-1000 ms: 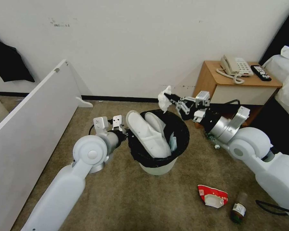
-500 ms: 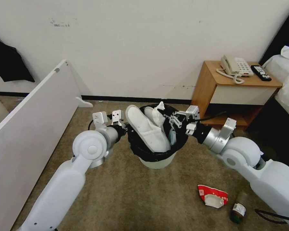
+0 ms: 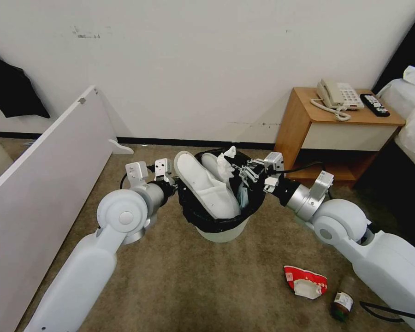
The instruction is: Pick up the trash bin, then pick up the garbage from the floor and place it into the trash bin.
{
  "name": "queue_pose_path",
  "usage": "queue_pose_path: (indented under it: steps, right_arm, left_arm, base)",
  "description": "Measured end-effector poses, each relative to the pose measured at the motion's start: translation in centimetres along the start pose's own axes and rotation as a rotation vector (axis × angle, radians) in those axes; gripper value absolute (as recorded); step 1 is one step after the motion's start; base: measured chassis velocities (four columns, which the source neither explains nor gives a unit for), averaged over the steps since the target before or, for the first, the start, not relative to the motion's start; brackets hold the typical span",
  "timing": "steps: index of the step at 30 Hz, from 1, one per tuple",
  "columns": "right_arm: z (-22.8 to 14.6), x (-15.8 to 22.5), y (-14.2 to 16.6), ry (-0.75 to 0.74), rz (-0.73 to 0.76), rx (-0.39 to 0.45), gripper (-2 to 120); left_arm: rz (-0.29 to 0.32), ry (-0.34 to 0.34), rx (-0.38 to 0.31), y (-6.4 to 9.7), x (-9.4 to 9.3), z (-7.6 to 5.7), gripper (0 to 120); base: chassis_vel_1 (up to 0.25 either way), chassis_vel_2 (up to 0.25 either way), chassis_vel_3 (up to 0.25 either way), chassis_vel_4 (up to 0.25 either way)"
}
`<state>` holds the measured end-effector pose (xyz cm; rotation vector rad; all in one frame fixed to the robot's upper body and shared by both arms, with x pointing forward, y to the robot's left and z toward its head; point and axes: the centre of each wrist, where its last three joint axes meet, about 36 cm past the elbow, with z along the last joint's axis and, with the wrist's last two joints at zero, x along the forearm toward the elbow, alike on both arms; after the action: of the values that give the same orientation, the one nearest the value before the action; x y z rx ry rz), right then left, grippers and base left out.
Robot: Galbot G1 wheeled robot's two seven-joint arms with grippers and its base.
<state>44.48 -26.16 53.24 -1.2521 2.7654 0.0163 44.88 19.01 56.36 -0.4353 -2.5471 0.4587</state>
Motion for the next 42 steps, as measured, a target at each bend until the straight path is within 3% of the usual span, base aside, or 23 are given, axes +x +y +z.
queue_pose_path:
  steps: [10, 12, 14, 20, 25, 34, 42]
  right_arm:
    - [-1.1, -0.3, -0.3, -0.030, 0.007, 0.009, 70]
    - [-1.2, -0.3, -0.3, -0.032, 0.008, 0.009, 71]
    - [-1.3, -0.3, -0.3, -0.037, 0.009, 0.008, 83]
    - [-1.3, -0.2, -0.3, -0.032, 0.006, 0.008, 99]
    - [-0.7, 0.1, 0.4, 0.007, -0.008, -0.014, 100]
    - [0.8, 1.3, 5.0, 0.261, -0.037, -0.107, 100]
    - [1.2, 2.0, 7.0, 0.360, -0.085, -0.142, 100]
  left_arm:
    - [-0.015, -0.013, 0.015, 0.5, 0.3, -0.1, 4]
    - [-0.016, -0.014, 0.015, 0.5, 0.3, -0.1, 4]
    - [-0.019, -0.016, 0.016, 0.6, 0.4, -0.2, 4]
    - [-0.020, -0.022, 0.015, 0.5, 0.4, -0.4, 4]
    - [-0.023, -0.026, 0.014, 0.5, 0.4, -0.5, 4]
    - [-0.037, -0.039, 0.015, 0.7, 0.4, -0.5, 4]
    - [-0.042, -0.047, 0.018, 0.8, 0.6, -0.5, 4]
  base:
    - [0.000, 0.000, 0.000, 0.000]
    - [0.000, 0.000, 0.000, 0.000]
    - [0.000, 0.000, 0.000, 0.000]
    - [0.000, 0.000, 0.000, 0.000]
    - [0.000, 0.000, 0.000, 0.000]
    - [0.000, 0.000, 0.000, 0.000]
    - [0.000, 0.000, 0.000, 0.000]
